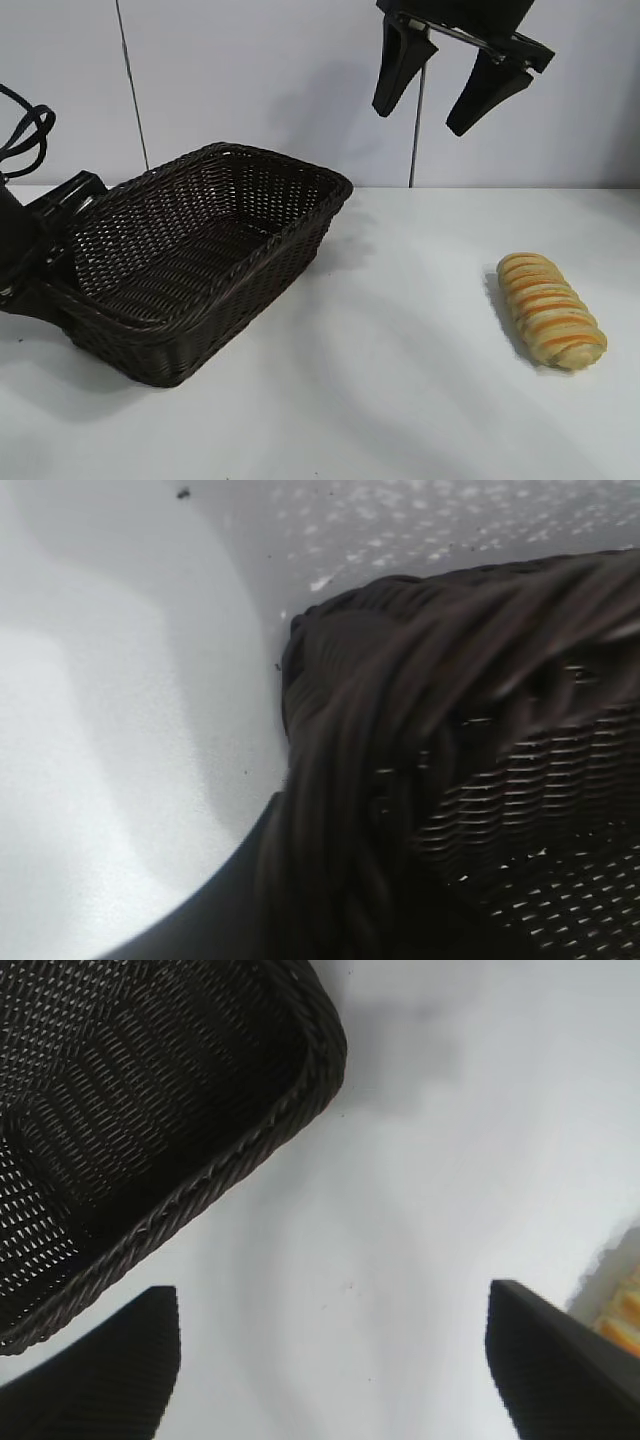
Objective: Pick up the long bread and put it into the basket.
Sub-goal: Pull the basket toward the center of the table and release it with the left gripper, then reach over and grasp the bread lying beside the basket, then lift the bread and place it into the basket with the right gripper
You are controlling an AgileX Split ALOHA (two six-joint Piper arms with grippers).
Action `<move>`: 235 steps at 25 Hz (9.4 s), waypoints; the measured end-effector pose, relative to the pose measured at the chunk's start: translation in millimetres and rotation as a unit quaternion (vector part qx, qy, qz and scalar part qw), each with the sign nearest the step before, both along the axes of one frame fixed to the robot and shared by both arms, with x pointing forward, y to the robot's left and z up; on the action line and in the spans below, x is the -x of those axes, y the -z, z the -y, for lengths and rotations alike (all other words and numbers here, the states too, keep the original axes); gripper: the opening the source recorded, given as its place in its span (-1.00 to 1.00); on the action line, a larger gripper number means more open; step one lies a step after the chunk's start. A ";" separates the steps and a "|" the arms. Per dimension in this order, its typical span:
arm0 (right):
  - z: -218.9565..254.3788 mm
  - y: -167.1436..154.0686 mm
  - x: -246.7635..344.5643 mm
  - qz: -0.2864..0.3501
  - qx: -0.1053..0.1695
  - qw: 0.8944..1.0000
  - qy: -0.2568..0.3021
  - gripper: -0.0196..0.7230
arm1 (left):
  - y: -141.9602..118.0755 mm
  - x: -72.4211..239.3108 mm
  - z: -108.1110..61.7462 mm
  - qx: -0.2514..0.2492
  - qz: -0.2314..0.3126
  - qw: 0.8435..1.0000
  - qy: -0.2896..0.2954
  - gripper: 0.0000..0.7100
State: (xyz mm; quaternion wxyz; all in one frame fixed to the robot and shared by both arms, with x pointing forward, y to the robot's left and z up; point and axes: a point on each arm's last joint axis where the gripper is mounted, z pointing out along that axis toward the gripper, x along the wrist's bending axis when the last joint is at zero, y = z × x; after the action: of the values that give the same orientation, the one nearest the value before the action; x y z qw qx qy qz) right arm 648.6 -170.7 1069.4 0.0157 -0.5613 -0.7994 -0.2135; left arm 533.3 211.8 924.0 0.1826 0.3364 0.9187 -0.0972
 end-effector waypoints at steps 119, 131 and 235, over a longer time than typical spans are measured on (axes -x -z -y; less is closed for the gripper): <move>-1.6 -0.6 0.5 -0.003 -0.010 1.000 0.000 0.67 | -108.8 -77.4 31.7 0.006 0.180 0.893 0.412 0.65; -1.6 -0.6 0.5 -0.003 -0.010 1.000 0.000 0.67 | -108.2 -78.3 31.1 0.001 0.182 0.893 0.412 0.65; 71.2 79.9 -2.7 -0.094 0.176 0.972 0.125 -0.38 | -108.2 -78.3 31.0 -0.001 0.183 0.892 0.414 0.65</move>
State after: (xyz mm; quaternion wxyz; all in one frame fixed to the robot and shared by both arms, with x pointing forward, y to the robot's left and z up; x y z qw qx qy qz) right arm 651.4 -241.9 989.5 -0.0351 -0.6679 -0.7432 -0.0163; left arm 611.7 180.8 1032.2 0.2905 0.6981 0.6467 -0.1000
